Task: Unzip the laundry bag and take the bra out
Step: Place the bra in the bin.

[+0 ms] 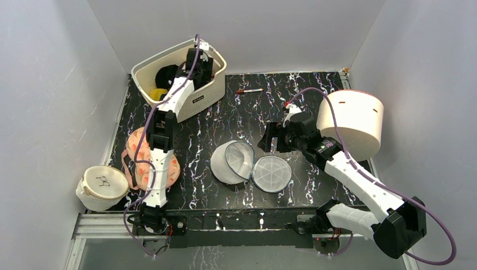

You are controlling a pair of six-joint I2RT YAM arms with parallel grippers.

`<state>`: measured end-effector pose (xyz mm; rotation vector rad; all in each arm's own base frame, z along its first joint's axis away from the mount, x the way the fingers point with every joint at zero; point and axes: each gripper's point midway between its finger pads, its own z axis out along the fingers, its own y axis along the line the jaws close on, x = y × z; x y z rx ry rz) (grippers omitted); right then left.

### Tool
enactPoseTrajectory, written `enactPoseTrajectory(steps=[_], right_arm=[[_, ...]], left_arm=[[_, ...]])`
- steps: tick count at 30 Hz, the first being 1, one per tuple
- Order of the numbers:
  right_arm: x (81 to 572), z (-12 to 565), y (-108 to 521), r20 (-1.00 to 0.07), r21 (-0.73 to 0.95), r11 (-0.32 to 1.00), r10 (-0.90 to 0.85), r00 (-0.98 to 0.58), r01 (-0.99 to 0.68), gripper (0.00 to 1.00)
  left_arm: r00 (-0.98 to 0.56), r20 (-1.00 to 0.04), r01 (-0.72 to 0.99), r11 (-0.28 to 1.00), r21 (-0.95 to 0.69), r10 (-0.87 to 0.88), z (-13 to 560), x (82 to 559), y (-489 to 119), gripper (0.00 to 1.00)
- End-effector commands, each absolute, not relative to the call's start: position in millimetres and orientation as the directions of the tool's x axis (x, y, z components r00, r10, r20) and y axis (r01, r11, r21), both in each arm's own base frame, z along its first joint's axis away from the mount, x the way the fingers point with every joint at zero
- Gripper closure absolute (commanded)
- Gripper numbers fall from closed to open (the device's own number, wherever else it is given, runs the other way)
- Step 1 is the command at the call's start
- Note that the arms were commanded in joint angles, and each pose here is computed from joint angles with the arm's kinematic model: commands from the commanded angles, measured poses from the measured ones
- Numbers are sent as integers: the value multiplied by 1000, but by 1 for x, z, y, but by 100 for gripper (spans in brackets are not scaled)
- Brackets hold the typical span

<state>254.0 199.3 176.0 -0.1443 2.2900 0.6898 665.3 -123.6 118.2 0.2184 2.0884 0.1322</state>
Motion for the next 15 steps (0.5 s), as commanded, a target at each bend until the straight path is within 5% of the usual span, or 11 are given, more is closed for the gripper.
enactPoseTrajectory(steps=[1, 2, 3, 4, 15], right_arm=[[264, 208, 200, -748, 427, 840, 122, -652, -333, 11], [265, 209, 201, -752, 427, 839, 121, -648, -339, 11], [267, 209, 202, -757, 424, 837, 118, -643, -346, 11], [269, 208, 203, -759, 422, 837, 115, -641, -349, 11], [261, 195, 199, -757, 423, 832, 106, -645, -359, 11]], left_arm=[[-399, -913, 107, 993, 51, 89, 249, 626, -126, 30], [-407, -911, 114, 993, 29, 73, 259, 615, -128, 25], [-422, -906, 108, 994, -12, 35, 274, 597, -127, 4], [-474, -880, 98, 992, -77, -22, 271, 578, -129, 2], [-610, -761, 320, 810, -492, -221, 253, 377, -171, 2]])
